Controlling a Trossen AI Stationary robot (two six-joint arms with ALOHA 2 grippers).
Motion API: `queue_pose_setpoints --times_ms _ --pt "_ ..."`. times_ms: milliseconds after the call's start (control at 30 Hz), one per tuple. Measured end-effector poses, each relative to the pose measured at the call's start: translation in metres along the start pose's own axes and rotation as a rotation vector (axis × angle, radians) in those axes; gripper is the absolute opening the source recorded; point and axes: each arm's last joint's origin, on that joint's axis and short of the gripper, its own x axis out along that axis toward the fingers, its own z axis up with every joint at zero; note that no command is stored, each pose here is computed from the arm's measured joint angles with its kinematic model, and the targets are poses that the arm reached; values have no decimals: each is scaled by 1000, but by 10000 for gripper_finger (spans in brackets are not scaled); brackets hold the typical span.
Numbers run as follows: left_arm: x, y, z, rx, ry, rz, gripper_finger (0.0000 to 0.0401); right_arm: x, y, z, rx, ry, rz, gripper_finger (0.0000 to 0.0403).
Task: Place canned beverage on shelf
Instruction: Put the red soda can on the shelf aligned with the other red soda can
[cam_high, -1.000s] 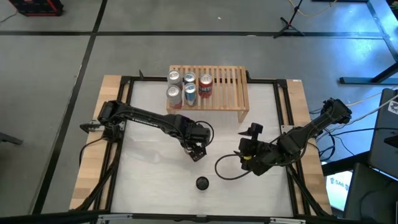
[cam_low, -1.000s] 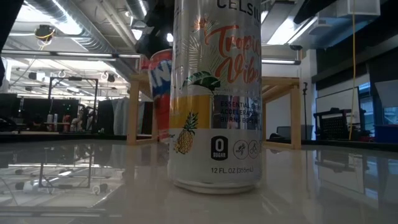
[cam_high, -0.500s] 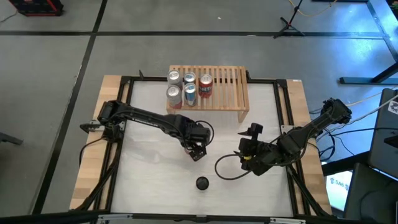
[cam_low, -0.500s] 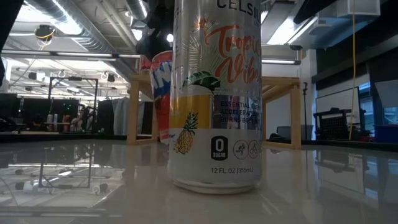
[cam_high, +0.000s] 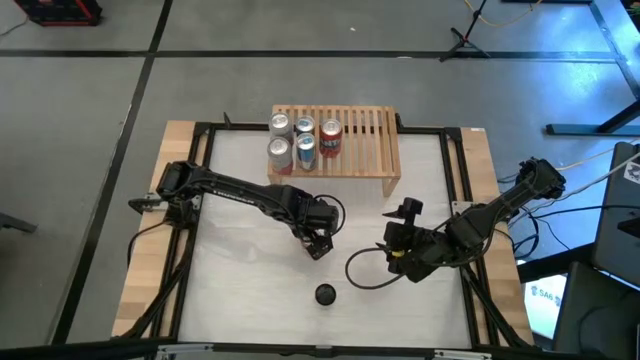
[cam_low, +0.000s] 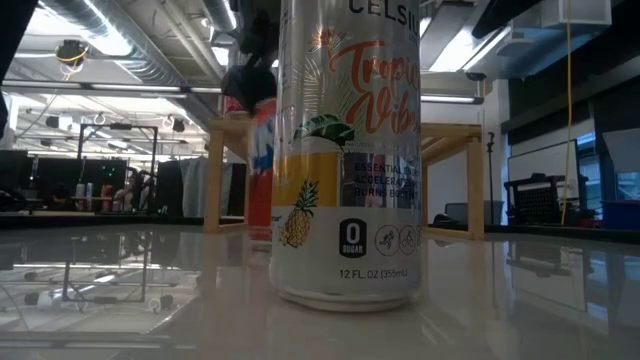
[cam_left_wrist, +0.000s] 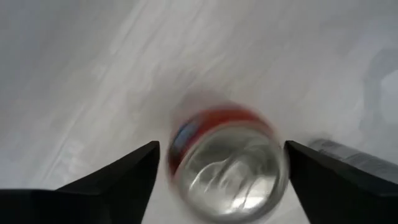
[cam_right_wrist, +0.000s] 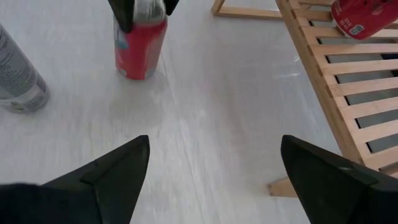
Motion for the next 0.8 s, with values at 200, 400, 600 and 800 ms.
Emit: queue_pose_setpoints --times_ms 200,400,600,800 --pt "-2 1 1 -6 9 -17 378 0 0 0 0 0 0 351" --pt "-35 -3 -7 -19 -44 -88 384 0 0 0 2 -2 3 351" --pt "-101 -7 -42 96 -203 -126 384 0 5 7 55 -41 71 351" --pt "-149 1 -89 250 -345 -122 384 -2 11 16 51 -122 133 351"
